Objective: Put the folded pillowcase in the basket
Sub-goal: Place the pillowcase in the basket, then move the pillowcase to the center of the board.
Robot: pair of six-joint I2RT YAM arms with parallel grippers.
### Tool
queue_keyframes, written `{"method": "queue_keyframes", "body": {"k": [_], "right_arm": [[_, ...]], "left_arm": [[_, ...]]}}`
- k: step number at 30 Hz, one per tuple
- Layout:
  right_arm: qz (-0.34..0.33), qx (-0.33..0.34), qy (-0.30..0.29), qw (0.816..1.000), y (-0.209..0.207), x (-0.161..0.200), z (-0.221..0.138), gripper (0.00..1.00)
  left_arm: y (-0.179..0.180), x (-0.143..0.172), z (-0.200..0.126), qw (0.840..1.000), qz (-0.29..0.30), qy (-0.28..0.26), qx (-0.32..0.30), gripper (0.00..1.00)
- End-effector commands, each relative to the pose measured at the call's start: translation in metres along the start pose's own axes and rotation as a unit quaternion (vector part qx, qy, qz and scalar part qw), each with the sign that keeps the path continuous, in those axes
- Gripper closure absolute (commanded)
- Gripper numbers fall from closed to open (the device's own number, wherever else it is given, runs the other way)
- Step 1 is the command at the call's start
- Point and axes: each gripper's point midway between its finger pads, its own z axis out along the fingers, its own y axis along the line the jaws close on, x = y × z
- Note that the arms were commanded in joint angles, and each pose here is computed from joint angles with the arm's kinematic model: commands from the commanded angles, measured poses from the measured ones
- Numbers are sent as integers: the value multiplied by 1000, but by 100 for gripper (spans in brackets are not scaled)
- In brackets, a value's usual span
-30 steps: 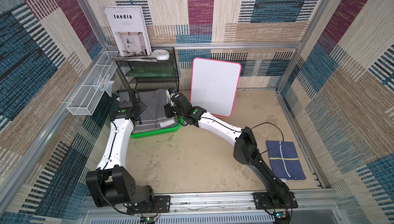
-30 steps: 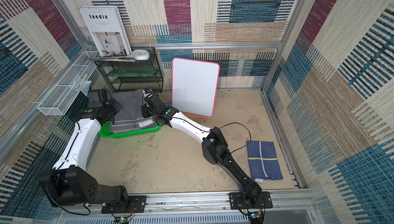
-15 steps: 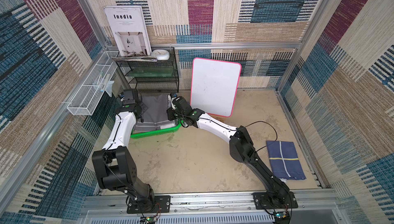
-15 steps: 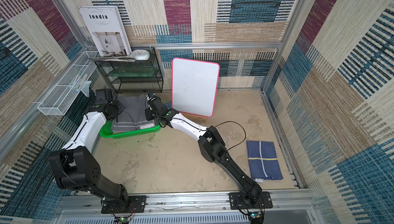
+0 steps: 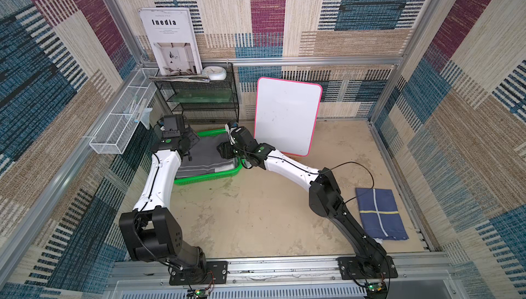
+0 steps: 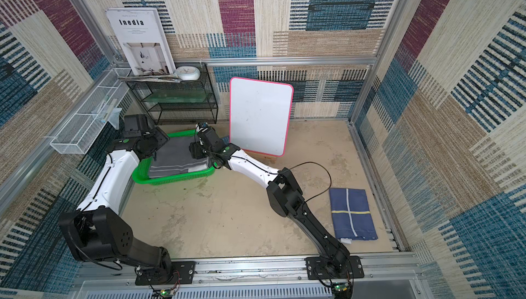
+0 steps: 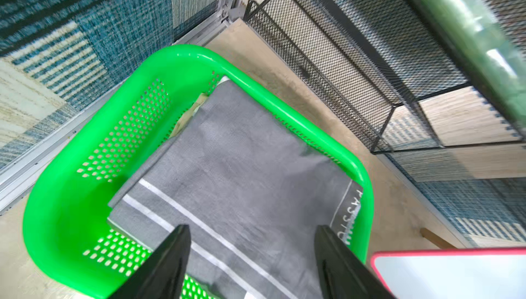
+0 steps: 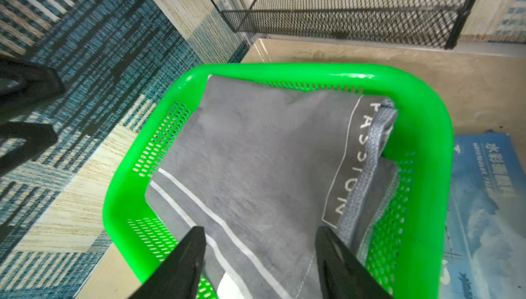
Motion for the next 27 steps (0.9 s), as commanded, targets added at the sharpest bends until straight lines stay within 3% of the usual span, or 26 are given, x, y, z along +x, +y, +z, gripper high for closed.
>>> {"method": "queue_keyframes", "body": {"k": [1, 9, 15, 21, 24, 27], "right_arm": [[6, -2, -11, 1000, 7, -15, -17, 31], [3, 21, -34, 999, 5, -28, -92, 27], [9, 60, -42, 997, -17, -17, -165, 24], [36, 128, -37, 990, -59, 22, -235, 22], [46, 189, -42, 980, -92, 44, -274, 19], [55, 254, -55, 964, -130, 69, -312, 14]], "left_arm": [[-10, 7, -18, 1000, 4, 3, 16, 23], [-23, 36, -65, 997, 4, 2, 79, 17], [-33, 81, -94, 988, 26, 35, 151, 15], [-27, 143, -114, 975, 94, 80, 183, 8], [-16, 184, -121, 964, 103, 135, 204, 1], [-3, 225, -126, 953, 113, 175, 219, 0]]}}
